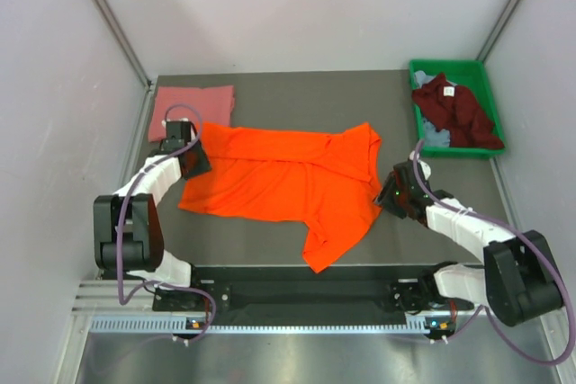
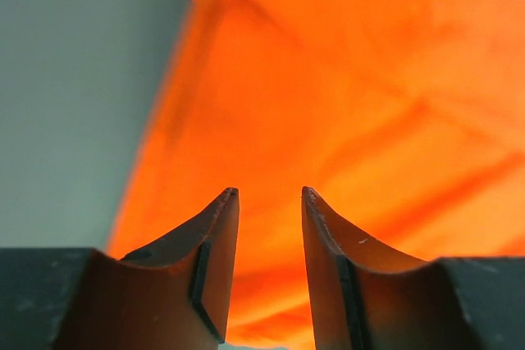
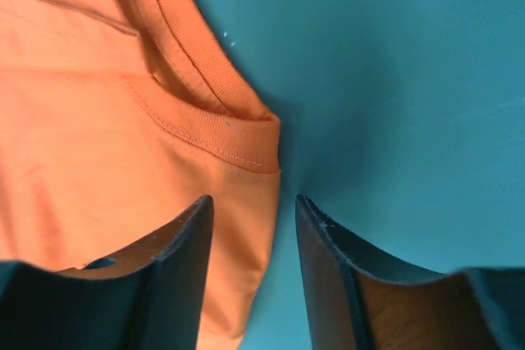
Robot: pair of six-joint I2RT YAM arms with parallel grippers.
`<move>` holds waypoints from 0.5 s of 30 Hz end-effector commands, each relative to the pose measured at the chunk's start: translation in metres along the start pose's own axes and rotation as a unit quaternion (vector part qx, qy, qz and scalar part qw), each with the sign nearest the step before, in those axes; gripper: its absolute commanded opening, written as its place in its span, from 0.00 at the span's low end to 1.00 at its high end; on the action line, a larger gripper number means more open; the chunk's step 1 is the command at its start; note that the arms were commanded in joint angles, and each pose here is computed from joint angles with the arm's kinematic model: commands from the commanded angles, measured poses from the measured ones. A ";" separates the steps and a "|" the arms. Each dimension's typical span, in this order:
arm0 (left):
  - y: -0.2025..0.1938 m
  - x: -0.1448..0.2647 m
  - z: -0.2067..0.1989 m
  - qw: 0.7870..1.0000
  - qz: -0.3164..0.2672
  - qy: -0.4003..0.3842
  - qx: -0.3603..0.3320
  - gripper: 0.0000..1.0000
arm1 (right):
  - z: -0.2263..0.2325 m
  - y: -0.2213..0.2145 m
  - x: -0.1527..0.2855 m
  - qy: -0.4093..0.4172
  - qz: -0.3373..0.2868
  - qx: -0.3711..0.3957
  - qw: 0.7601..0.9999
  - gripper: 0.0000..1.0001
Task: Fold and stack the t-shirts
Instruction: Fold the tshirt
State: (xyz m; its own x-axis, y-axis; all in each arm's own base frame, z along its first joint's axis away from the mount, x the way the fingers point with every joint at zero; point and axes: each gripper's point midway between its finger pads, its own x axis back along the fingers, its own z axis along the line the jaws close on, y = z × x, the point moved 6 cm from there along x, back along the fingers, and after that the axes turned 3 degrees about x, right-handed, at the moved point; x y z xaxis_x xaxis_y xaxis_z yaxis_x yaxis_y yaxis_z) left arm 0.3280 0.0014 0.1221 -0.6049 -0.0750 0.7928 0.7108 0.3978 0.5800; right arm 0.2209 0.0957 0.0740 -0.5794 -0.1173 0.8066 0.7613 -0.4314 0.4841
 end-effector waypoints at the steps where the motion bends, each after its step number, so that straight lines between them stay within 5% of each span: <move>1: -0.019 0.000 -0.015 0.996 0.025 -0.070 0.040 0.41 | -0.005 -0.004 0.000 -0.003 -0.025 -0.025 0.999 0.44; 3: -0.033 0.000 -0.012 0.995 0.038 -0.077 0.042 0.41 | -0.011 -0.006 -0.002 -0.013 -0.032 -0.029 0.999 0.35; 4: -0.035 0.001 -0.012 0.996 0.039 -0.075 0.040 0.40 | -0.012 -0.005 -0.003 -0.018 -0.036 -0.023 0.999 0.18; 6: -0.038 0.007 -0.013 0.996 0.035 -0.069 0.037 0.40 | -0.015 0.001 -0.002 -0.039 -0.033 -0.002 0.999 0.00; 15: -0.042 0.028 -0.050 0.997 0.026 -0.073 -0.020 0.41 | -0.062 0.036 0.012 -0.145 -0.030 0.038 0.988 0.00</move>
State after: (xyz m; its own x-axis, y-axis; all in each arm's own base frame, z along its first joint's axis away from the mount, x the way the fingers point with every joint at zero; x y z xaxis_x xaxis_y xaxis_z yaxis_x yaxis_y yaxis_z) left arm 0.2931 -0.0630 0.1151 -0.5778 0.0936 0.8108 0.7838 0.3406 0.5193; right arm 0.2239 0.0546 0.0757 -0.5686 0.0577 0.8206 0.7371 -0.4072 0.5393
